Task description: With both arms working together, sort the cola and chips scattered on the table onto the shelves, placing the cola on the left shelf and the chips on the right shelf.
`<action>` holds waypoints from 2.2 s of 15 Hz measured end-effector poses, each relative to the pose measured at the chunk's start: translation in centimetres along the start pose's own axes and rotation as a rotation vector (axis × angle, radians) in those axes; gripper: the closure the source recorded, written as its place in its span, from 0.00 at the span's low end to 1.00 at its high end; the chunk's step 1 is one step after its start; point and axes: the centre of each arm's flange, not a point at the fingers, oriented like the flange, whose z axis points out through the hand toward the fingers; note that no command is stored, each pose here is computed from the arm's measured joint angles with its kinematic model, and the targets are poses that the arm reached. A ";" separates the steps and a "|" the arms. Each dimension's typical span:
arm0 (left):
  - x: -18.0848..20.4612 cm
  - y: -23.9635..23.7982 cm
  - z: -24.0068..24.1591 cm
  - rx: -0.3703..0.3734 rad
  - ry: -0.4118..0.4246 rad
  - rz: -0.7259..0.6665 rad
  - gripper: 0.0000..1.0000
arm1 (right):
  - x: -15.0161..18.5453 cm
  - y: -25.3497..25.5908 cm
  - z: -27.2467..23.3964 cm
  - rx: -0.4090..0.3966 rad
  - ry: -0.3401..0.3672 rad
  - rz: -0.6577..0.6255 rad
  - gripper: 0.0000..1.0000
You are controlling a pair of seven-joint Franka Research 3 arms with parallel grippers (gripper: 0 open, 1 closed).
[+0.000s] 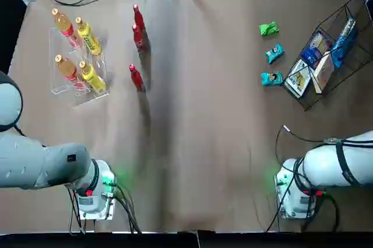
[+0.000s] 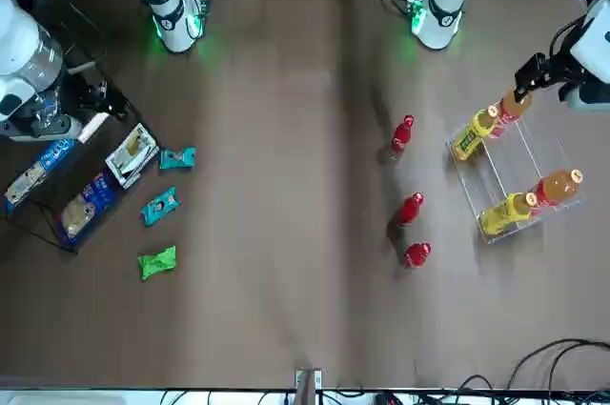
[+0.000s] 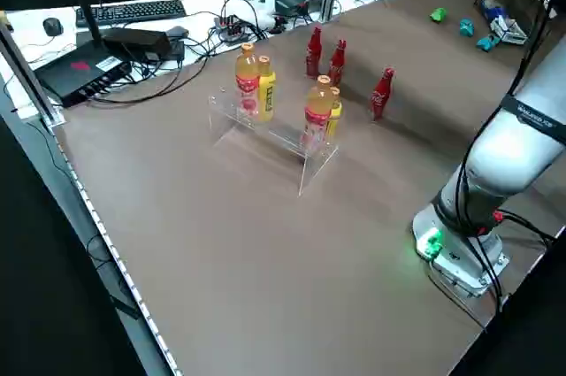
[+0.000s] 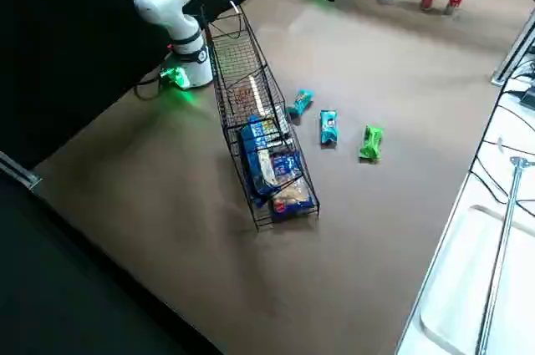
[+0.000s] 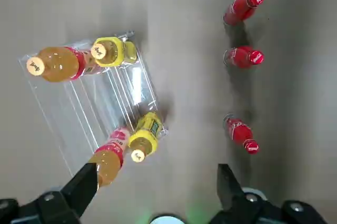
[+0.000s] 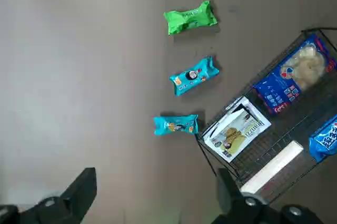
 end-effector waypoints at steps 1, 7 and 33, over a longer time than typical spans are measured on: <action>0.0 0.0 0.0 0.000 0.000 0.001 0.00 | 0.0 0.0 0.0 0.000 0.000 0.000 0.00; 0.1 0.2 0.2 -0.007 -0.004 -0.005 0.00 | 0.0 0.0 0.0 0.000 0.000 -0.001 0.00; 17.5 14.5 25.0 -0.103 0.197 -0.057 0.01 | 5.7 -5.1 11.8 -0.035 -0.115 -0.066 0.00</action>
